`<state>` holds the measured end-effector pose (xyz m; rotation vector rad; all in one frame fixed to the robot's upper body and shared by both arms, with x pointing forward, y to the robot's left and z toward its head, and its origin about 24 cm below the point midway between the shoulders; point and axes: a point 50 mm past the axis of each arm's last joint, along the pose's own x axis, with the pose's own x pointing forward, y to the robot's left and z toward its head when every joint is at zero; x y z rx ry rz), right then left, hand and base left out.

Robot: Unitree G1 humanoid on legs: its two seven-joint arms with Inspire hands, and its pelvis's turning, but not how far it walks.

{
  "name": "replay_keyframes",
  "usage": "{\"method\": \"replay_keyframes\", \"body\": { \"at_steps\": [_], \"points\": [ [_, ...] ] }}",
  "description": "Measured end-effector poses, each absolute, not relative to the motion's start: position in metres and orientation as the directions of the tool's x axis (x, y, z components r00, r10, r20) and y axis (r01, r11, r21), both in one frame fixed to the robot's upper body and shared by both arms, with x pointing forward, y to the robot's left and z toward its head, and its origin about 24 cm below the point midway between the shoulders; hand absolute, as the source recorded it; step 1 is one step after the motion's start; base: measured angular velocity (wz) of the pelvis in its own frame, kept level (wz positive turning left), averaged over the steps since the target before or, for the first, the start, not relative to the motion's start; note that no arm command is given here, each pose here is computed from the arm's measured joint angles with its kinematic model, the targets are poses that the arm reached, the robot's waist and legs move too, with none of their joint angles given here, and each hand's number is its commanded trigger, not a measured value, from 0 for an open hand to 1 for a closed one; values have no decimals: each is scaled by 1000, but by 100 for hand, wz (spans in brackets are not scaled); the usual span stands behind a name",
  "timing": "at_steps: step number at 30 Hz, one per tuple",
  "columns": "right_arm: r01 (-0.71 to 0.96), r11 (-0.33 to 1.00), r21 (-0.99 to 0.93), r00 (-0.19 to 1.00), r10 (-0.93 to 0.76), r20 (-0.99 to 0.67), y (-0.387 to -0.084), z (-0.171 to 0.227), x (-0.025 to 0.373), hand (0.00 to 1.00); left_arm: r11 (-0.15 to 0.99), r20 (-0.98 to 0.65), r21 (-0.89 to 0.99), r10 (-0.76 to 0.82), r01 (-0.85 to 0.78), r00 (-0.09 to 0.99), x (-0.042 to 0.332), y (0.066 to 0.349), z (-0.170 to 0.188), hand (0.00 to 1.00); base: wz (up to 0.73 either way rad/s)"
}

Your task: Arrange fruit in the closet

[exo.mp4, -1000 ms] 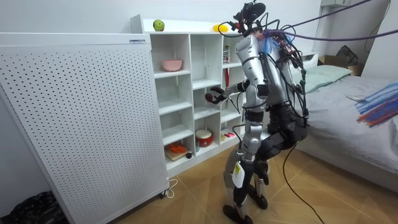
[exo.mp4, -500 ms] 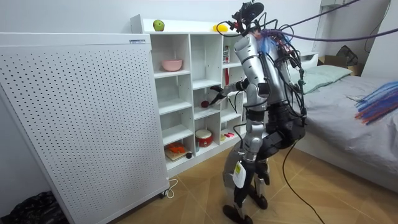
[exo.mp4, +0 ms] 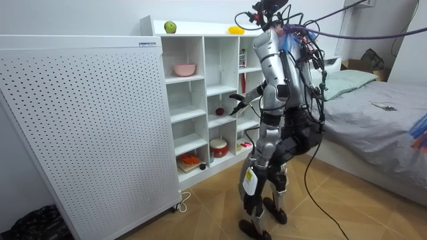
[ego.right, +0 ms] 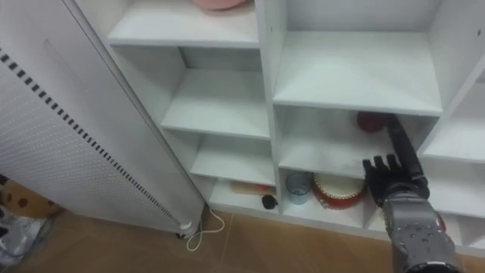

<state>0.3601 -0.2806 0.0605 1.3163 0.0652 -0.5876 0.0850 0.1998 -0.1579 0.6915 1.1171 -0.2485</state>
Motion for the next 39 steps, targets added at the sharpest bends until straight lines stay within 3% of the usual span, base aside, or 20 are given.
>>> {"method": "replay_keyframes", "body": {
  "at_steps": [5,9,14,19,24,29,35,39],
  "points": [
    [626,132,768,745,-391,-540,-298,-15,304,0,790,-901,384,207,479,381,80,217,-160,0,3],
    [724,148,674,669,-390,-633,-302,-53,264,0,819,-900,390,241,421,364,79,227,-160,0,5],
    [836,237,495,549,-338,-764,-281,-110,196,0,841,-883,424,301,336,361,76,239,-158,0,-6],
    [887,354,297,412,-314,-855,-273,-142,126,0,843,-860,461,348,276,374,69,242,-158,0,-3],
    [834,538,121,311,-278,-909,-264,-158,74,0,837,-843,496,402,231,357,54,246,-159,0,-6],
    [597,802,-28,254,-222,-942,-251,-165,47,0,843,-830,504,414,185,375,54,244,-158,0,-10],
    [513,857,-41,232,-184,-955,-241,-169,34,0,886,-836,462,420,39,353,56,237,-160,0,-26],
    [494,869,-41,221,-171,-960,-237,-170,30,0,904,-854,426,394,25,340,55,233,-163,0,-2]
  ]
}}
